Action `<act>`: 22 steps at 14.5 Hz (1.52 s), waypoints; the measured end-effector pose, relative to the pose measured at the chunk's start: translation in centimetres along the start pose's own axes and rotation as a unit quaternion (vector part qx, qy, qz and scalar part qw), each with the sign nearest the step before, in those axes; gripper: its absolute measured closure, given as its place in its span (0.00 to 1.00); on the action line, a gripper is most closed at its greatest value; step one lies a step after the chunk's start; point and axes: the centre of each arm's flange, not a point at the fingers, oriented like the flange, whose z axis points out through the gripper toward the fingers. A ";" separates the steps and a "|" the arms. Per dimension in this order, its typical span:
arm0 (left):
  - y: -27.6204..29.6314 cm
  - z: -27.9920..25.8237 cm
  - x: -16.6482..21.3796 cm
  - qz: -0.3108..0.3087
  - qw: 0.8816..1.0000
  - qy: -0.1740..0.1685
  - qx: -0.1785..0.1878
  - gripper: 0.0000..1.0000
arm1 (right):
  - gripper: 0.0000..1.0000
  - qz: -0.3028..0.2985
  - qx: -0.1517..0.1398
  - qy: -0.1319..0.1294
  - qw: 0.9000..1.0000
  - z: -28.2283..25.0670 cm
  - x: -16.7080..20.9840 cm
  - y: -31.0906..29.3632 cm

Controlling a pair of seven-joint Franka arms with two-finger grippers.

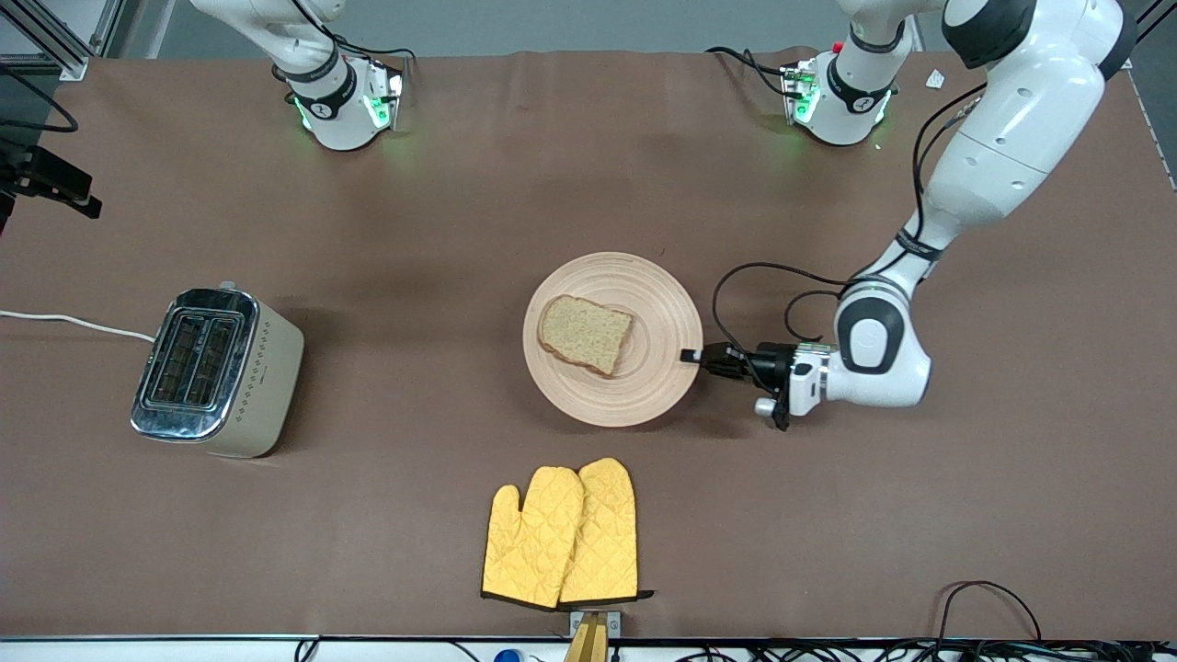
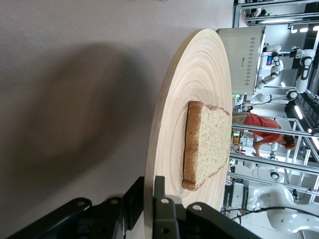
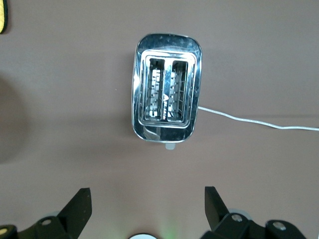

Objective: Move plate and put bread in toaster
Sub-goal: 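Slide the wooden plate with the left gripper toward the toaster, then release the plate with the left gripper while the right gripper reaches the bread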

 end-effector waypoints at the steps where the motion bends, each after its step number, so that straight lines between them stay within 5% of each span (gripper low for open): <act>1: 0.2 1.3 -0.2 0.002 1.000 0.006 0.008 0.88 | 0.00 -0.002 0.001 0.001 1.000 0.4 0.4 -0.2; 8: 0.4 8.9 -2.7 0.015 0.998 0.050 0.028 0.88 | 0.00 -0.007 0.004 0.000 1.000 1.6 1.5 -0.7; 14: -1.8 10.5 -3.7 0.001 0.997 0.077 -0.005 0.88 | 0.00 -0.008 0.010 -0.008 1.000 2.5 1.8 -0.9; 22: 0.2 10.3 -2.6 -0.023 0.994 0.108 -0.002 0.14 | 0.00 -0.036 0.012 -0.023 0.999 3.9 2.5 -3.9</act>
